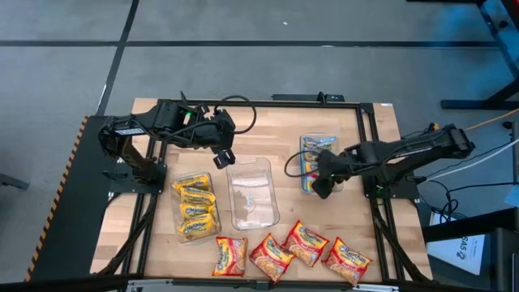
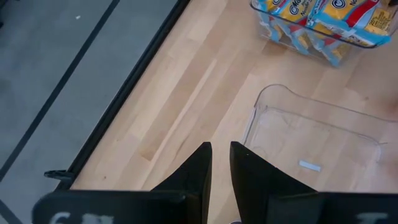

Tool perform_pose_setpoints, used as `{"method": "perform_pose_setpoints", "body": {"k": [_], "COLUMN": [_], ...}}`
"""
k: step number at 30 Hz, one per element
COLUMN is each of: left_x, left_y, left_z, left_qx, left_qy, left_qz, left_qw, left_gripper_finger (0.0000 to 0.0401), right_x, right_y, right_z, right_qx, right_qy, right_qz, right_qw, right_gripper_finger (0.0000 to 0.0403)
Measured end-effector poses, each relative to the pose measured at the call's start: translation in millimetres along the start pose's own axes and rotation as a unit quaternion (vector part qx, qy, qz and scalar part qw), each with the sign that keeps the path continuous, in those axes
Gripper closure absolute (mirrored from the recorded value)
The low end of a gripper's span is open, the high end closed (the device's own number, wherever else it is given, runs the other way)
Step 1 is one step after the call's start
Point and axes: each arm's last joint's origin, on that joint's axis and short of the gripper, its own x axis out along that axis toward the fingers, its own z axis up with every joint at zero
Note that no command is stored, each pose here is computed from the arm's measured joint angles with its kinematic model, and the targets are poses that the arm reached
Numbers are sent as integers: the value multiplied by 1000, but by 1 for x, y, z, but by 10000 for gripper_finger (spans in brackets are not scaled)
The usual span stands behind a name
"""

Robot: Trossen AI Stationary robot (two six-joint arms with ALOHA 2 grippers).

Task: Sort Maruchan noodles
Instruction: Put the blue noodle pack into the right transparent bin

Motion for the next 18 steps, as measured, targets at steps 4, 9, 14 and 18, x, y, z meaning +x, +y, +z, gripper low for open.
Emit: {"method": "perform_pose_setpoints", "body": {"k": [4, 9, 14, 18], "left_x": [0, 0, 0, 0], "left_y": [0, 0, 0, 0], "left_z": [0, 0, 0, 0], "left_qx": [0, 0, 0, 0], "left_qy": [0, -2, -4, -4], "left_qz": [0, 4, 6, 7], "left_qw": [1000, 1000, 1000, 1000], "left_gripper_finger": [350, 350, 350, 350], "right_x": [18, 39, 51, 53], "right_y": [6, 11, 16, 16], "right_z": [1, 2, 5, 5], "right_qx": [-5, -6, -3, 20], "right_qy": [40, 72, 78, 64], "right_qz": [-13, -41, -44, -57], "right_qw": [999, 997, 996, 996], "right_gripper_finger": [246, 246, 247, 247]}}
